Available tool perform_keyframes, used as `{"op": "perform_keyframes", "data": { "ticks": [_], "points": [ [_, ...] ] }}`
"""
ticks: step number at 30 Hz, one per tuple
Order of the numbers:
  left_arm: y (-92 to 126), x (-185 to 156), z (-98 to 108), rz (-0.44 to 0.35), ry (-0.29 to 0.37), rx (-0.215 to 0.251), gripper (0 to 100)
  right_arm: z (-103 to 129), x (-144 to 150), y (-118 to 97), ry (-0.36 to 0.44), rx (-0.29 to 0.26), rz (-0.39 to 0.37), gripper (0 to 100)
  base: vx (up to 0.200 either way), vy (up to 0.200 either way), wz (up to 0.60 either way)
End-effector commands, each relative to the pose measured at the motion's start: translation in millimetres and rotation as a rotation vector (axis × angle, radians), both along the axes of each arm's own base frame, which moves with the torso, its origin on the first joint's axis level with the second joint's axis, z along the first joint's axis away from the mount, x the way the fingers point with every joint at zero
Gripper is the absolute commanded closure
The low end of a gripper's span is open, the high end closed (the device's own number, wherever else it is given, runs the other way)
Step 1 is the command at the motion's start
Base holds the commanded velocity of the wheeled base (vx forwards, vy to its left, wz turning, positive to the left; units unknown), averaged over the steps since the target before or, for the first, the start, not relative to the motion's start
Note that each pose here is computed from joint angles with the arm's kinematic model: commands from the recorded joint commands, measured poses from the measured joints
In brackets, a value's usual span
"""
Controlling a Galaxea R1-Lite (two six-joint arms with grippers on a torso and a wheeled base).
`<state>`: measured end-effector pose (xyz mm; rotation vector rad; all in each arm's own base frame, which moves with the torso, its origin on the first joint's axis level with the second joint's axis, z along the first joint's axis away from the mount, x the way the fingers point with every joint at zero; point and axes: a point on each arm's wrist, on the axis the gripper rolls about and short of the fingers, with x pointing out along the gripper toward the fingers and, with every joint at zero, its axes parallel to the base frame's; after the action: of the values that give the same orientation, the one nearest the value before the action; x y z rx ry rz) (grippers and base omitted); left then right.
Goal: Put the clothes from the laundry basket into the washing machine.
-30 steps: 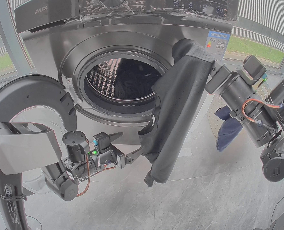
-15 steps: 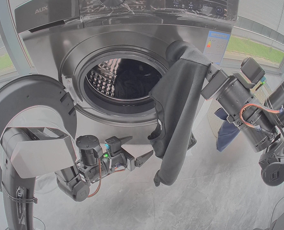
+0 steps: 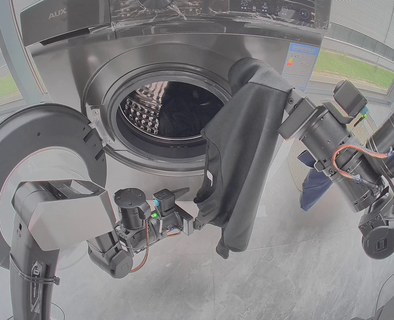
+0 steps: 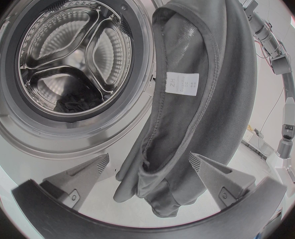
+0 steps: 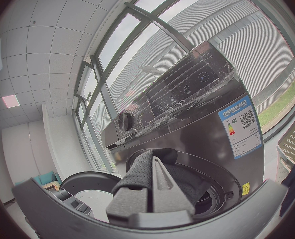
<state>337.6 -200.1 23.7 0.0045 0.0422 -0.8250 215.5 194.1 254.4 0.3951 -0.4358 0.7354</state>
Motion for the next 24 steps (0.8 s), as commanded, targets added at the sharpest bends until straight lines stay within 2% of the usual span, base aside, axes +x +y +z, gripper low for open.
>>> {"op": "perform_keyframes", "data": {
  "ticks": [1,12,13,19,24],
  "points": [
    [-6,4,-6,-0.011,-0.004,-0.002,0,-2,1,1,0.005,-0.005,0.003,100,0.000,0.000,0.00],
    [-19,24,-16,-0.002,-0.048,-0.026,0,-3,-2,7,0.009,-0.005,0.025,100,0.000,0.000,0.00],
    [-20,26,-19,0.000,-0.046,-0.027,100,-3,-3,8,0.010,-0.004,0.028,100,0.000,0.000,0.00],
    [-22,27,-19,-0.002,-0.050,-0.029,100,-3,-3,7,0.007,-0.002,0.026,100,0.000,0.000,0.00],
    [-21,33,-10,0.027,-0.087,-0.047,100,-5,-1,4,0.005,0.000,0.009,100,0.000,0.000,0.00]
  ]
}}
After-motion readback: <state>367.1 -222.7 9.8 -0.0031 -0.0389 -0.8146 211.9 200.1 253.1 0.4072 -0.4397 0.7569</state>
